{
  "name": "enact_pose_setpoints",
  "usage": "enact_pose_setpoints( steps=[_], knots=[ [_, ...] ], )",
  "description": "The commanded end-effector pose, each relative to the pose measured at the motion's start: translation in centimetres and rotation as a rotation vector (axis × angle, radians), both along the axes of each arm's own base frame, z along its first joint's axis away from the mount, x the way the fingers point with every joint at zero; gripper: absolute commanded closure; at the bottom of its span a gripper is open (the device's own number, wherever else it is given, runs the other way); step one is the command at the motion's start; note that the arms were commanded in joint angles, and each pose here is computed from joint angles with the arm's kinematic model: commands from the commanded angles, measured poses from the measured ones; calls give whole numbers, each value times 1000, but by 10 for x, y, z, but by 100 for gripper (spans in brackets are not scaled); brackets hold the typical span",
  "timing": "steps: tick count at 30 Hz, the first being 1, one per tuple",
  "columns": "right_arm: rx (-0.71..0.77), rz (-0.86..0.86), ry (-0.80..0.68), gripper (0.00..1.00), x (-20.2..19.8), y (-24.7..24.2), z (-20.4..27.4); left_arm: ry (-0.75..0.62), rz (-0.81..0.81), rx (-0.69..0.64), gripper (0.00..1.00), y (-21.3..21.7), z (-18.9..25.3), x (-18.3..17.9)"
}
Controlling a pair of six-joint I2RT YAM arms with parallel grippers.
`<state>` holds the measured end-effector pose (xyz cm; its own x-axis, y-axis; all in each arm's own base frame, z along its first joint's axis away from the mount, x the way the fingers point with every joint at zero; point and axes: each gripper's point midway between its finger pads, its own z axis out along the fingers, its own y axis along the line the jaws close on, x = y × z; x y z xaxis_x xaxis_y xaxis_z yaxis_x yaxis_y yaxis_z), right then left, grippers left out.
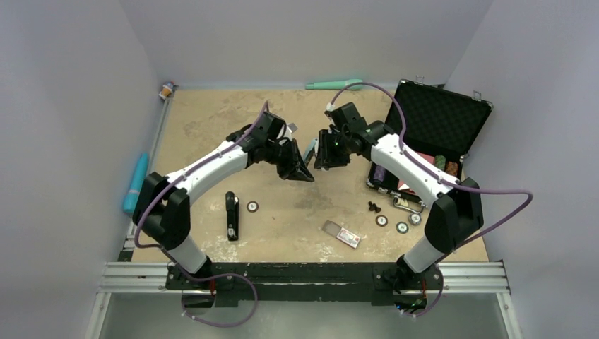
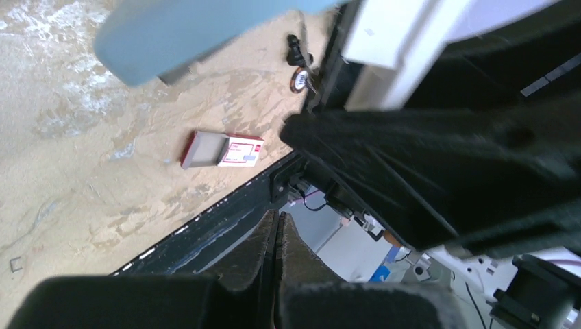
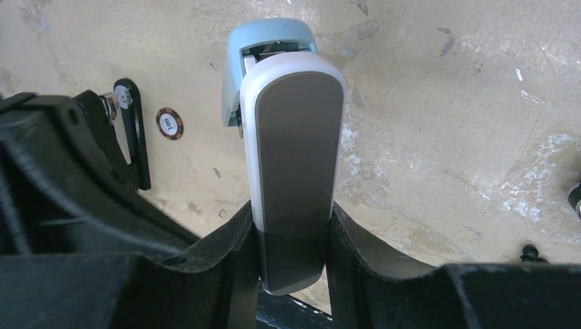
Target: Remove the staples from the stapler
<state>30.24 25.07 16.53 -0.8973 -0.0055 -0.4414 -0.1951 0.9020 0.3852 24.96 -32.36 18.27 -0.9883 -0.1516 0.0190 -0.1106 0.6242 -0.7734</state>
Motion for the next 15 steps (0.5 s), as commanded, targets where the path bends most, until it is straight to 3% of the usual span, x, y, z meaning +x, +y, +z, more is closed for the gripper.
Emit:
enact_pose_setpoints(
  steps=[1,15],
  knots=[
    [11,0,-73,100,14,3,22,-8,-12,-36,100,-10,6,18],
    [-33,-25,-90,100,23,-3,22,0,-31,48,100,-18,-12,53]
  ],
)
